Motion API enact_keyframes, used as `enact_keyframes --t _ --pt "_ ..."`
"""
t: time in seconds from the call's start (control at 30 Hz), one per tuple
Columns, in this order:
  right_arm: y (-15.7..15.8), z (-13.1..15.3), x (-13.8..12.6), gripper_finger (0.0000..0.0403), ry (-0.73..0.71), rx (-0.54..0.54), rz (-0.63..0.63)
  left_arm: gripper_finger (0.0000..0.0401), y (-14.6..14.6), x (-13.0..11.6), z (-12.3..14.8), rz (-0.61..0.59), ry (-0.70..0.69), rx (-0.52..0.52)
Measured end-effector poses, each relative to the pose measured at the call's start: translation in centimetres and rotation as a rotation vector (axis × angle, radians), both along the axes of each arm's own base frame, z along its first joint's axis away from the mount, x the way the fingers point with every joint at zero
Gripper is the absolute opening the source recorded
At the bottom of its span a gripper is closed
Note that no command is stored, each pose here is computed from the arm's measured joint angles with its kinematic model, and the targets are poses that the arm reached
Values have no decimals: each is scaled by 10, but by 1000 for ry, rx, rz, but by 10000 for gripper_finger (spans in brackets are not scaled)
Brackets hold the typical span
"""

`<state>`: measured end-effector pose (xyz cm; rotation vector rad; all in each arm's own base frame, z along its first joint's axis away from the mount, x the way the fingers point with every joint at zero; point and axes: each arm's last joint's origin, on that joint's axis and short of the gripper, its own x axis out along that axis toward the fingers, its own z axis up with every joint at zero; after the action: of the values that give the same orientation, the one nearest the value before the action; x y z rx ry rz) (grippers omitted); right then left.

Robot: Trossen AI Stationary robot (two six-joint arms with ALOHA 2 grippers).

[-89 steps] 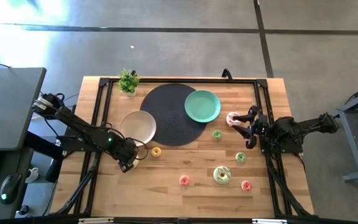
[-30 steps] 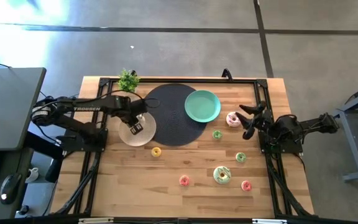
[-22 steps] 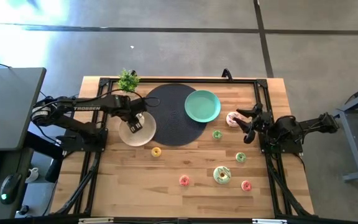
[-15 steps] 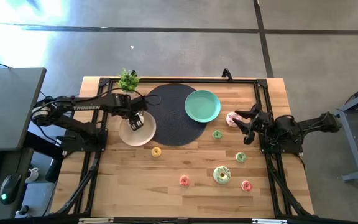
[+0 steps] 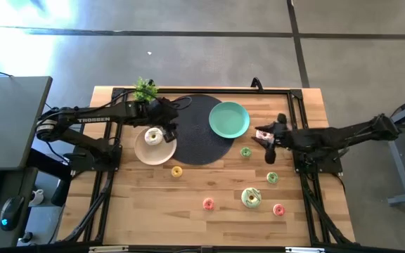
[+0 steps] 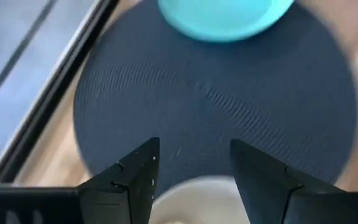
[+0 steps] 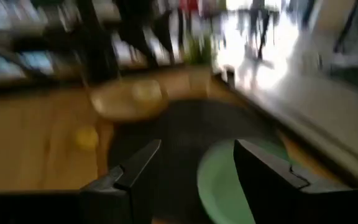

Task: Pick & Place donuts
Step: Put the large purple donut on the brown plate

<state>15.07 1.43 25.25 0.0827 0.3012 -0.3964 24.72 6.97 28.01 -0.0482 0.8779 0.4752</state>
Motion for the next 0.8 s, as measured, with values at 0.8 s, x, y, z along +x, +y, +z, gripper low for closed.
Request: enact_keyframes --t 0.8 --pt "-50 -90 45 197 1099 240 -229 191 -7 4 11 -58 -19 -4"
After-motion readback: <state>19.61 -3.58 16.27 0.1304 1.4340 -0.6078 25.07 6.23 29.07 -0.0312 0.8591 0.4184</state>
